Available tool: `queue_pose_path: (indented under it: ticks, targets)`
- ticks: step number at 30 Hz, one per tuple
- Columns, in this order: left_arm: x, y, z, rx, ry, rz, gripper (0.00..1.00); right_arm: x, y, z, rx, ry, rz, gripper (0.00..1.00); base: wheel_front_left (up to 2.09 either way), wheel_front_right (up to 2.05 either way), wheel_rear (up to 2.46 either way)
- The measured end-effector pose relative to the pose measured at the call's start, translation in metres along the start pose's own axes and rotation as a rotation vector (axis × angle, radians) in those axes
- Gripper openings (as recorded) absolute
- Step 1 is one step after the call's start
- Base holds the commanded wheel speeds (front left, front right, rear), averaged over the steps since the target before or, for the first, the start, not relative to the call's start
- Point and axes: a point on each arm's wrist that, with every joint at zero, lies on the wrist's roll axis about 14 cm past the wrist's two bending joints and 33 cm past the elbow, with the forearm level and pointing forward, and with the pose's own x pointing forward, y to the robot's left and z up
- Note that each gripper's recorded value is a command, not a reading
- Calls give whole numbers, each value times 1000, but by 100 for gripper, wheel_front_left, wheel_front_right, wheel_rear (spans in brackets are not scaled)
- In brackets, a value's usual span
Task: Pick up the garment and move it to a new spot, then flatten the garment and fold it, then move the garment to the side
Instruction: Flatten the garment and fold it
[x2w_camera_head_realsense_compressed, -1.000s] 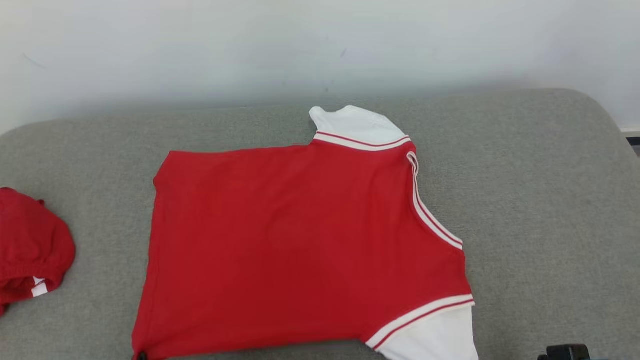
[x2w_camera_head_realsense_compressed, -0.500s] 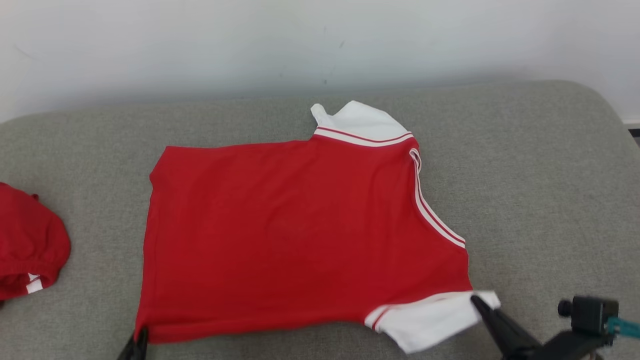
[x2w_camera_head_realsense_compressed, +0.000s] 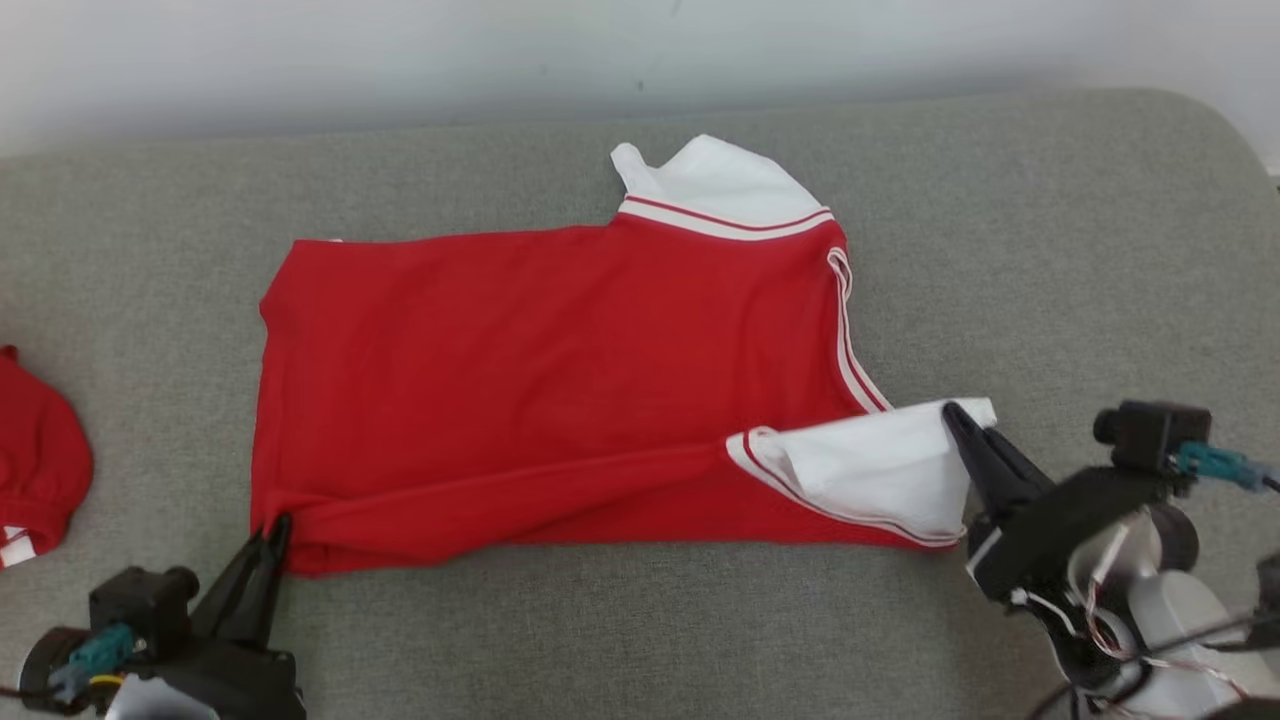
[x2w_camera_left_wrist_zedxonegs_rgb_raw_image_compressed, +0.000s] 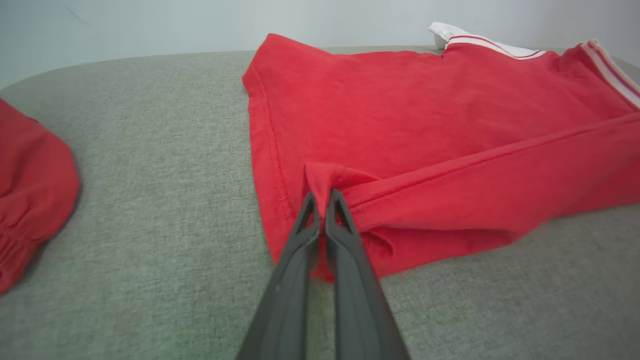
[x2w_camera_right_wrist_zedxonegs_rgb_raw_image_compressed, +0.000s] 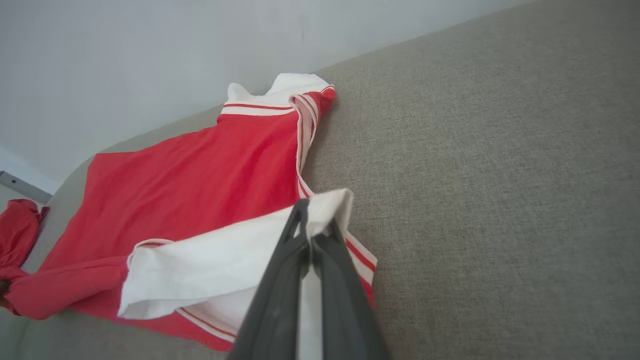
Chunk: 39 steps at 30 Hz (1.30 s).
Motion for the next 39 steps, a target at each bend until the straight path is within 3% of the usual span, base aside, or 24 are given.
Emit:
queue_pose_path:
  ticks: [13, 14, 15, 16, 17, 18, 29, 39]
  targets:
    - [22, 10, -12, 39, 44, -9, 0, 46, -6, -3, -43, 3, -16, 0, 0, 0, 0]
    - [22, 11, -10, 39, 34, -4, 0, 47, -5, -4, -45, -2, -13, 7, 0, 0, 0]
    - [22, 13, -8, 45, 31, 1, 6, 49, -3, -2, -47, -17, -9, 50, 0, 0, 0]
    - [21, 14, -8, 53, 27, 6, 41, 49, -2, 1, -50, -38, -8, 100, 0, 0, 0]
    - [20, 15, -6, 52, 18, 13, 90, 49, -1, 4, -52, -54, -7, 100, 0, 0, 0]
    - [19, 14, -4, 50, 9, 16, 100, 49, -1, 5, -54, -67, -6, 100, 0, 0, 0]
    - [-13, 6, 10, -34, -76, 83, 100, 22, 2, 15, -54, -210, -2, 100, 0, 0, 0]
    - [-30, -6, -7, -71, -48, 91, 100, -1, -8, -19, -61, -131, -38, 100, 0, 0, 0]
